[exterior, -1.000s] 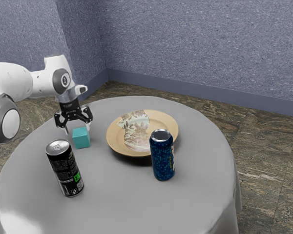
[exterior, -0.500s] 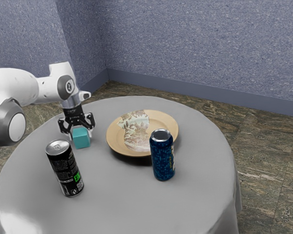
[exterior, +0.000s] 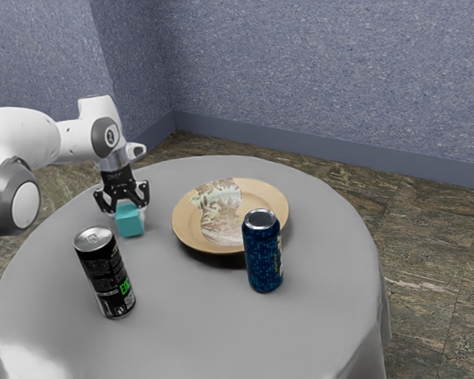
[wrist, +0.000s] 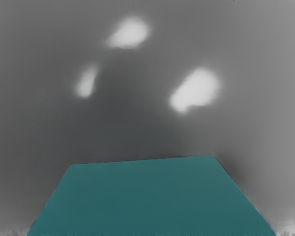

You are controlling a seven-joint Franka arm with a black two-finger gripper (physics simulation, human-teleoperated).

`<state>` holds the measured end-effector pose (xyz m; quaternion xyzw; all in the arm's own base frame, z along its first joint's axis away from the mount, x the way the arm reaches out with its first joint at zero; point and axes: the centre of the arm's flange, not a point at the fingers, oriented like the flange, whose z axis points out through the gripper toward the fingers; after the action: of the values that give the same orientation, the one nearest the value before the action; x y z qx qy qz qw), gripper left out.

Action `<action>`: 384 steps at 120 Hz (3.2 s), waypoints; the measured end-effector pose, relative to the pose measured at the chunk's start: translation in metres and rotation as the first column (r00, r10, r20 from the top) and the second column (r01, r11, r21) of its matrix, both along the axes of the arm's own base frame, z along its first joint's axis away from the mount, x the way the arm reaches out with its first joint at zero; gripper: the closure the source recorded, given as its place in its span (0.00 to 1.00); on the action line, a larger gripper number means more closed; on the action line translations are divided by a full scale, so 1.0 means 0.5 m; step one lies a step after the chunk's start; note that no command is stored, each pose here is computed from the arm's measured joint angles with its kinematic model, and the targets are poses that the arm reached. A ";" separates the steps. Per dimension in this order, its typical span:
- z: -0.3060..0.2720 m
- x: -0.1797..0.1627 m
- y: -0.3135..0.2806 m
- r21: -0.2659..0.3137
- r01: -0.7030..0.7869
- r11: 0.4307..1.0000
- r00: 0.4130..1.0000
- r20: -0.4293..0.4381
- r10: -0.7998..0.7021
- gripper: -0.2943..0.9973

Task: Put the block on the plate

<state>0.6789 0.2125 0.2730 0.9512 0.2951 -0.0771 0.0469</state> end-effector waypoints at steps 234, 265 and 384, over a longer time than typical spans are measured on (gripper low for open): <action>0.144 0.128 -0.558 0.044 0.317 0.947 0.944 0.084 -0.320 0.48; 0.111 0.154 -0.565 0.043 0.319 0.947 0.942 0.093 -0.322 0.48; 0.203 0.116 -0.567 0.026 0.386 0.922 0.922 0.022 -0.387 0.23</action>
<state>0.7368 -0.0711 0.3743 0.9921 0.1019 -0.0689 0.0244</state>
